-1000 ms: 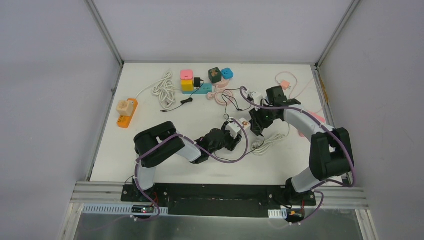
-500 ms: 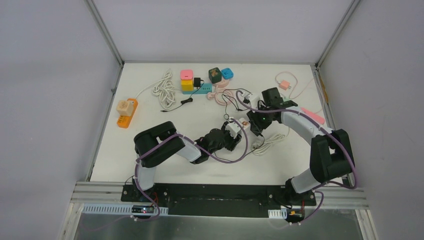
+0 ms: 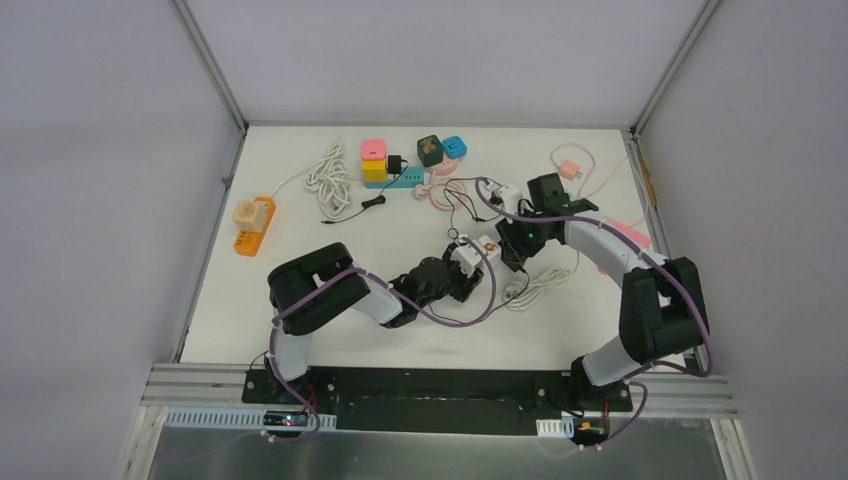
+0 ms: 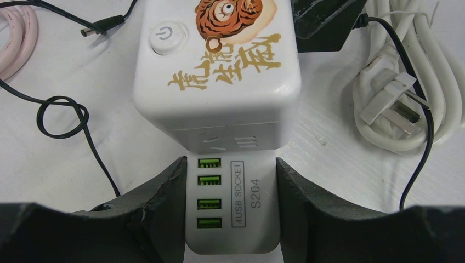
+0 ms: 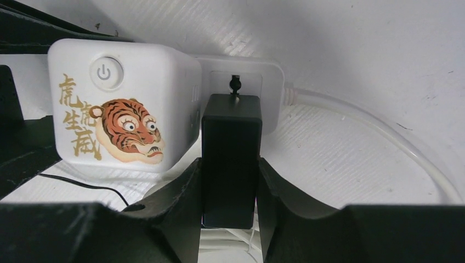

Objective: Pull the plug off the socket
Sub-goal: Remove the plug from the socket.

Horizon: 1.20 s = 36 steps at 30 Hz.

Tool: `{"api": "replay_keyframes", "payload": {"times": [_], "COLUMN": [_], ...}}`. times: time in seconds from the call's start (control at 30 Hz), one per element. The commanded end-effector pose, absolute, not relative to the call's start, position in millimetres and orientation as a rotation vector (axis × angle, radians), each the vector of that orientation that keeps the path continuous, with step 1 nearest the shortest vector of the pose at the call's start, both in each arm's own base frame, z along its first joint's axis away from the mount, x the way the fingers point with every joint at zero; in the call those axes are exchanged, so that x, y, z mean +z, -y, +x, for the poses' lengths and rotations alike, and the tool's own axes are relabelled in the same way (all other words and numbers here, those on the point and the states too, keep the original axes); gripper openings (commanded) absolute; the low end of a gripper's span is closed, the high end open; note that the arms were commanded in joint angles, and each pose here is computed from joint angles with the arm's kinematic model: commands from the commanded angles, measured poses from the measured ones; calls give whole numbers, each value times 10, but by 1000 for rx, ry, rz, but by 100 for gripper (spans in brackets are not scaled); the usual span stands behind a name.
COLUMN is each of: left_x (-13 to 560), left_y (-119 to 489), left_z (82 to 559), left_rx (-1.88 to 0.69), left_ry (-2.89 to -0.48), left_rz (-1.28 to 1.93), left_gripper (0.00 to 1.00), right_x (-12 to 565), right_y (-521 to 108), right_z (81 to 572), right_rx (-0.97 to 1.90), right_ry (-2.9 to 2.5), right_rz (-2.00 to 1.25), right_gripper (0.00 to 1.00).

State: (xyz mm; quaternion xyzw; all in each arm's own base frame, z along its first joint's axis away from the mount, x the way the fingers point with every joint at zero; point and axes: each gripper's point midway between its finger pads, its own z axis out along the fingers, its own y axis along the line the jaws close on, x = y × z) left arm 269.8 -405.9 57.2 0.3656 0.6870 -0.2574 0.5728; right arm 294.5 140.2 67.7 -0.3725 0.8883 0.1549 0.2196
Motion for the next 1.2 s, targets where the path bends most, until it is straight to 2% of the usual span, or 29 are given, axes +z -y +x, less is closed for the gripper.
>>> {"api": "replay_keyframes", "payload": {"times": [0.0, 0.13, 0.3, 0.47, 0.8, 0.93, 1.17], "left_x": [390, 380, 376, 369, 368, 366, 365], "left_y": [4036, 4044, 4047, 4043, 4043, 4043, 4046], "left_z": [2622, 2622, 2622, 2619, 2622, 2626, 2621], "left_rx": [-585, -583, -582, -582, -579, -577, -577], "left_ry": [-1639, -1642, -1644, -1645, -1646, -1646, -1647], "left_rz": [907, 911, 913, 915, 913, 914, 916], "left_gripper": [0, 0, 0, 0, 0, 0, 0], "right_x": [609, 619, 670, 744, 658, 674, 785], "right_y": [-1279, -1292, -1482, -1511, -1317, -1312, -1524], "right_z": [2932, 2921, 2770, 2760, 2931, 2955, 2794], "right_rx": [251, 248, 516, 647, 256, 200, 603], "right_ry": [-2467, -2467, -2507, -2516, -2446, -2426, -2486], "right_rz": [-1093, -1110, -1062, -969, -1084, -1108, -953], "right_gripper": [0, 0, 0, 0, 0, 0, 0]}}
